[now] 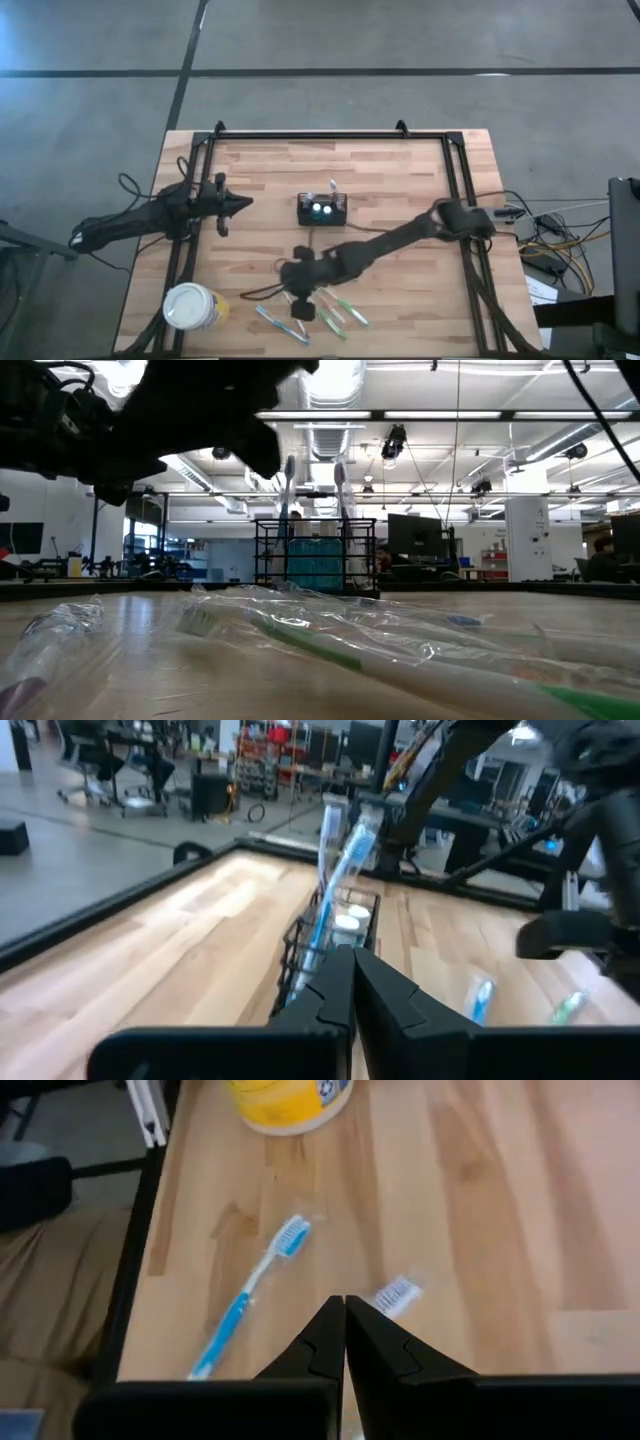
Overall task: Pick & Place toothbrushing station
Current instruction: Put the violet toothbrush into the black wire organizer
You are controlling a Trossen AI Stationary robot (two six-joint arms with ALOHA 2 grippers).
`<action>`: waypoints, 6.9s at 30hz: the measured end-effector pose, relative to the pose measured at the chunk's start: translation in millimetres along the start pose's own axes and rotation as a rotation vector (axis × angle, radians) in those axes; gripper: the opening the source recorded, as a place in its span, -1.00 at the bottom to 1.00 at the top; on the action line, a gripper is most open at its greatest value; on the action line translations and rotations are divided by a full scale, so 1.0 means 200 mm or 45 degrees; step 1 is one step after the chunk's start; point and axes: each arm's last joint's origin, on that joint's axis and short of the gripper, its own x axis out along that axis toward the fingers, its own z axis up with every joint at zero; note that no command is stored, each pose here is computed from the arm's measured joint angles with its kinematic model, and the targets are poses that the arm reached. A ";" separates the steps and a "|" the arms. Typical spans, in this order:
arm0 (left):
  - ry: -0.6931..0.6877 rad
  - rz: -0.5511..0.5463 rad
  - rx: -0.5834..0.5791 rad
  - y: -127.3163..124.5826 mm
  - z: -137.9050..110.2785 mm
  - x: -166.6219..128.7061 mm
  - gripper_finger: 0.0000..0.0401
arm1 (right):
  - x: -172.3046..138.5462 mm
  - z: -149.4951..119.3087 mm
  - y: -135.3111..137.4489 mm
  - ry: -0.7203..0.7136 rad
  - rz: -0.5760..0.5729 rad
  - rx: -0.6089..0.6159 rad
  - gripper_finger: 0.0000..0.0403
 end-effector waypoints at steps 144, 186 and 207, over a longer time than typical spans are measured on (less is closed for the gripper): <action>-0.129 -0.098 0.120 -0.02 0.07 -0.02 -0.95 | -1.43 -1.19 -0.75 -1.406 -0.245 -0.489 -0.96; -0.140 -0.074 0.118 -0.02 0.08 -0.02 -0.95 | -1.50 -0.25 -0.82 -1.183 -0.205 -0.660 -0.96; -0.142 -0.074 0.127 -0.02 0.08 -0.02 -0.95 | -1.15 -0.54 -1.02 -1.220 -0.268 -0.595 -0.96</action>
